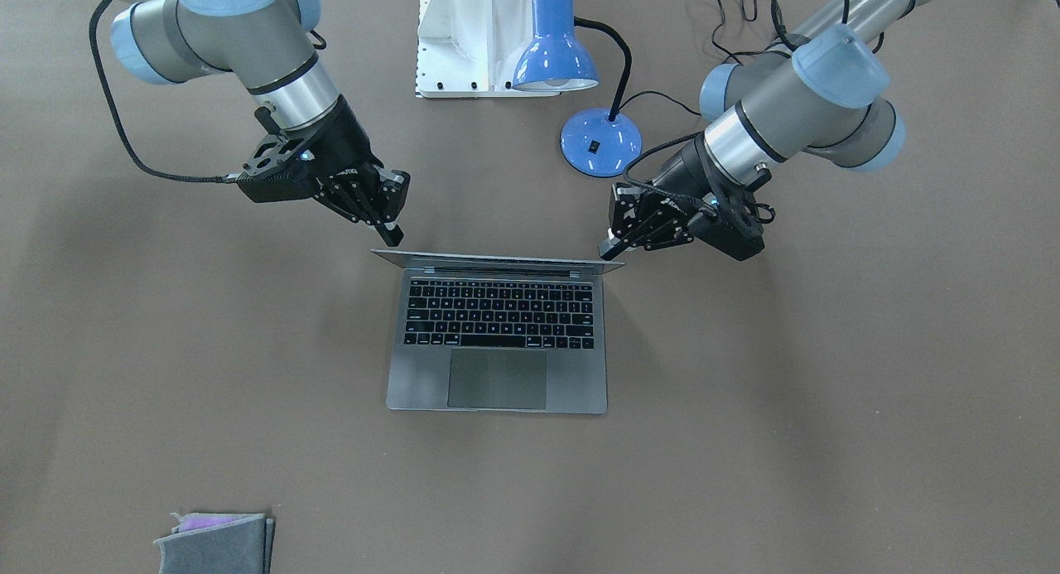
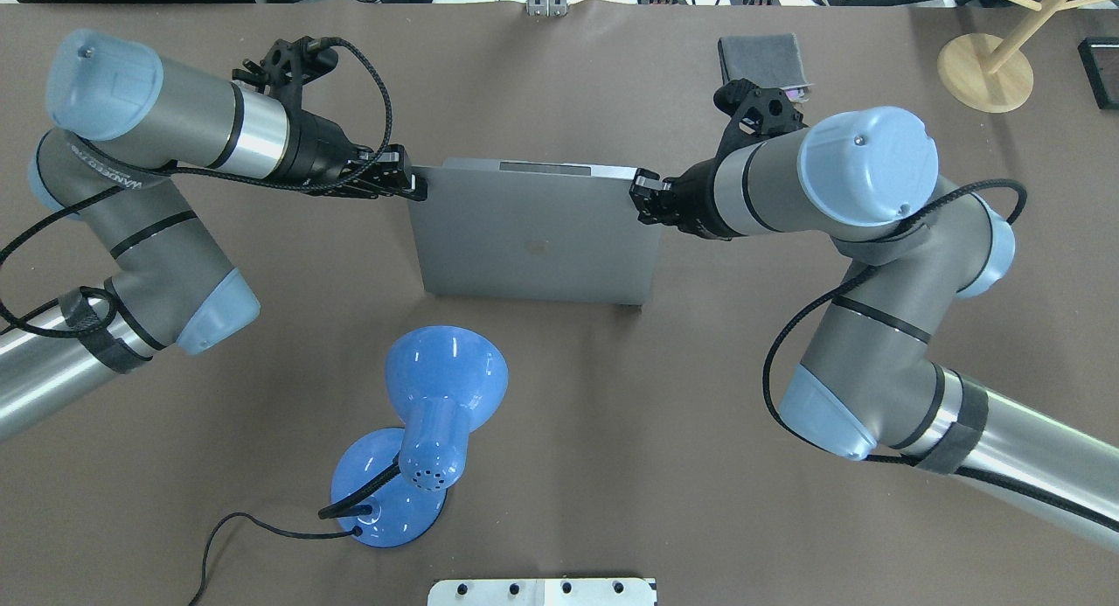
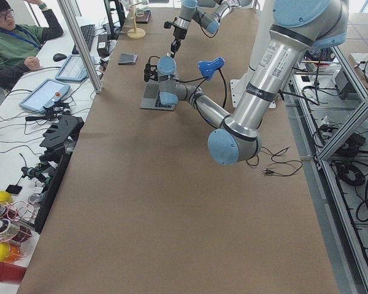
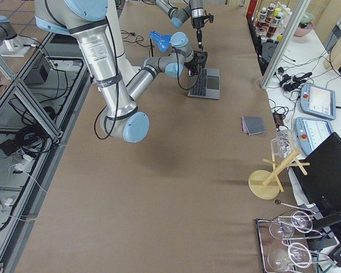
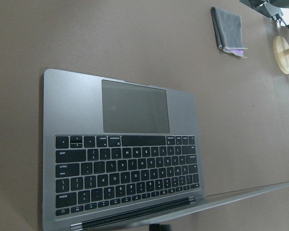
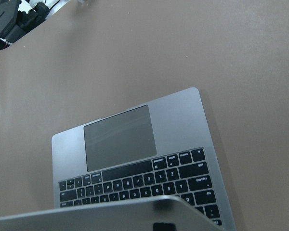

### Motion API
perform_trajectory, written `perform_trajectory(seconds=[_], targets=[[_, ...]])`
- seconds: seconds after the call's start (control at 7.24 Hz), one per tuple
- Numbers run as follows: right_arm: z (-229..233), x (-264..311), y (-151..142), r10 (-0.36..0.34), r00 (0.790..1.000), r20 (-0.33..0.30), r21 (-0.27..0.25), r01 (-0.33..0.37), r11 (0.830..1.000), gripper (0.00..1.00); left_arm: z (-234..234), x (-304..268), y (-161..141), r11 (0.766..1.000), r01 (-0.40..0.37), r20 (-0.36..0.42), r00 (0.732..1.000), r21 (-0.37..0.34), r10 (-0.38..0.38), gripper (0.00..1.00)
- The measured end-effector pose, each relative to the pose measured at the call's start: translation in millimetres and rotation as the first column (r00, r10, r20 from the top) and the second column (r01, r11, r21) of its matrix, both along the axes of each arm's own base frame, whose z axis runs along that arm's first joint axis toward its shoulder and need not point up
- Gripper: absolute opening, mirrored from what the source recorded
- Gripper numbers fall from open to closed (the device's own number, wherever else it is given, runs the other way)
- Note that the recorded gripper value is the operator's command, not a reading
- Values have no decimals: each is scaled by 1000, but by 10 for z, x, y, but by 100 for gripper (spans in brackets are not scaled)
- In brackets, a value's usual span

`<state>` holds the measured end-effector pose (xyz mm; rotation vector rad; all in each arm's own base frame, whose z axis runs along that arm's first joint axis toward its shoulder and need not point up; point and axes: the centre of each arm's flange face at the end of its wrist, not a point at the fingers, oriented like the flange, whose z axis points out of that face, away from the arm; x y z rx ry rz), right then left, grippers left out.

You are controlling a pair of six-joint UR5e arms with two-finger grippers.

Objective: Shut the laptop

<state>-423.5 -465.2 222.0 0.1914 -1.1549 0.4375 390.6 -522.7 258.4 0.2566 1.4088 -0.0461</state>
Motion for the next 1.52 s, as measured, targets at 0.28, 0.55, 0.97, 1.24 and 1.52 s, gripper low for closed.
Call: perform_trajectory(seconds=[0.28,0.55,0.97,1.24,1.52], targets=[[79,-150,-363,26,999,-40,-21,-27,999,0,64,95,-171,999,36,29,999,1,-36,0],[170,-343,-681,37,996,-85,-40,-41,998,0,160,255,-370,997,74,64,995,-16,-72,0],[429,-606,-941,36,988,-151,-81,-48,996,0,375,768,-629,990,143,156,978,-5,-141,0],[520,-705,-974,37,984,-175,-89,-53,995,0,529,962,-664,985,170,209,962,38,-174,0],[503,-734,-954,41,983,-177,-83,-56,995,0,534,972,-671,984,174,213,960,48,-181,0]])
